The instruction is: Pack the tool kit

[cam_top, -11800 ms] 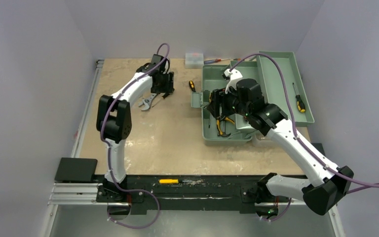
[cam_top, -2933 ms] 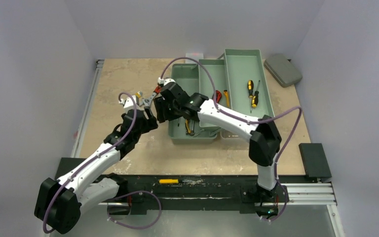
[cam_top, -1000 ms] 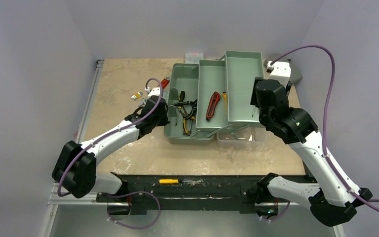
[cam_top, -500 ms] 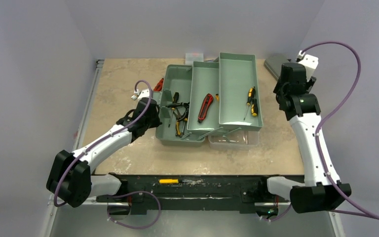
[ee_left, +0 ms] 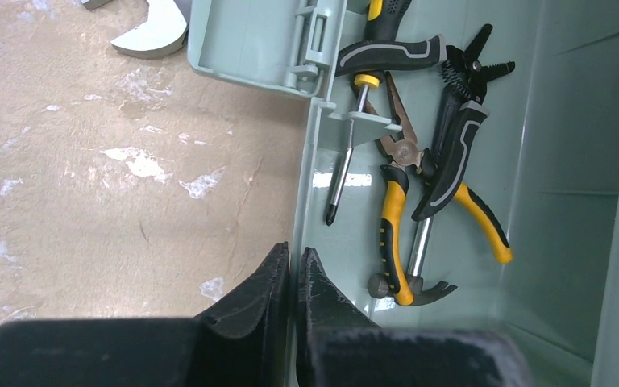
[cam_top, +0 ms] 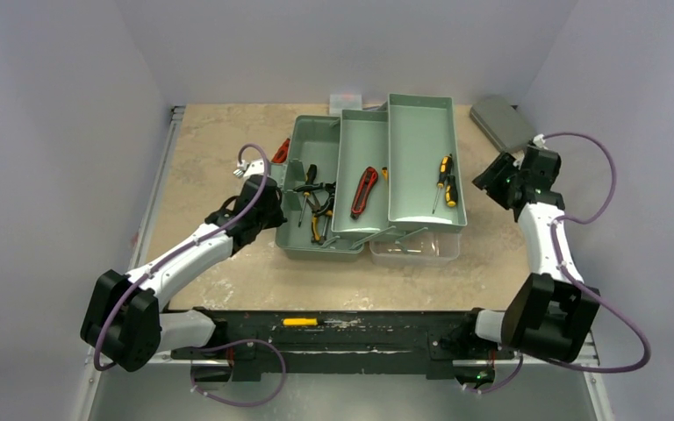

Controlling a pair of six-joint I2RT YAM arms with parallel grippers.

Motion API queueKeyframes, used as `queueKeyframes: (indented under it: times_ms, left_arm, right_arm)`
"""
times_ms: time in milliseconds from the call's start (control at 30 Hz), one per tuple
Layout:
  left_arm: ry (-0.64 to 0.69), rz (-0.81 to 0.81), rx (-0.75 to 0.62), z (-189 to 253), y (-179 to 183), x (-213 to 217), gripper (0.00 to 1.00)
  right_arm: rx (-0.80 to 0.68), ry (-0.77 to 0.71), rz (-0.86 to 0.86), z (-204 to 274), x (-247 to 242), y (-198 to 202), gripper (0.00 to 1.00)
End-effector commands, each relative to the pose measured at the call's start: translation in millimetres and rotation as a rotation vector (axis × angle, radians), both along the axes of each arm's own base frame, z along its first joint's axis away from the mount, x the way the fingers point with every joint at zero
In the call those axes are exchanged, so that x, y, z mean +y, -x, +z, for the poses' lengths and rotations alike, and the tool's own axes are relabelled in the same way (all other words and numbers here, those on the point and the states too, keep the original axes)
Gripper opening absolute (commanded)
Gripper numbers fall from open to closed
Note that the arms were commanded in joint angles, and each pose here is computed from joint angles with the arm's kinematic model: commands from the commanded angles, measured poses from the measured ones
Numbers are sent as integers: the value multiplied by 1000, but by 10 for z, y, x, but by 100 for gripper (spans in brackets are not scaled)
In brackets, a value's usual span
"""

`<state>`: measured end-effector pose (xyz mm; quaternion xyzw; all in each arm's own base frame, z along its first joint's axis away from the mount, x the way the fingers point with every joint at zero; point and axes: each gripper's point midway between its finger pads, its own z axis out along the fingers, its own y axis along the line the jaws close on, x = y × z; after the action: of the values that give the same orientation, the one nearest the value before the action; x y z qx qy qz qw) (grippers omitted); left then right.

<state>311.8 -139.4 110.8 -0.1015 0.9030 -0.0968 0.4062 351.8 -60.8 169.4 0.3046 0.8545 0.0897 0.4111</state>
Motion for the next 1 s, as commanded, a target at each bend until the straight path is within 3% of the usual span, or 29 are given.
queueKeyframes:
  times_ms: [0,333,467,600,767,967]
  left_arm:
    - [-20,29,5,-17,-10,123,0]
    - [7,-23,7,-27,-8,18,0]
    - [18,-46,7,-35,-17,-31,0]
    - [28,-65,13,-50,-15,-76,0]
    - [43,-79,-10,-20,-12,-103,0]
    - [53,-100,-26,9,-9,-147,0]
  right_arm:
    - [-180,-186,268,145,517,-291,52]
    - [-70,-268,359,-372,633,-366,34]
    - [-30,-254,351,-549,643,-388,32]
    - [35,-189,335,-718,669,-415,29]
    - [93,-75,331,-737,718,-444,0]
    - [62,50,265,-325,561,-421,0]
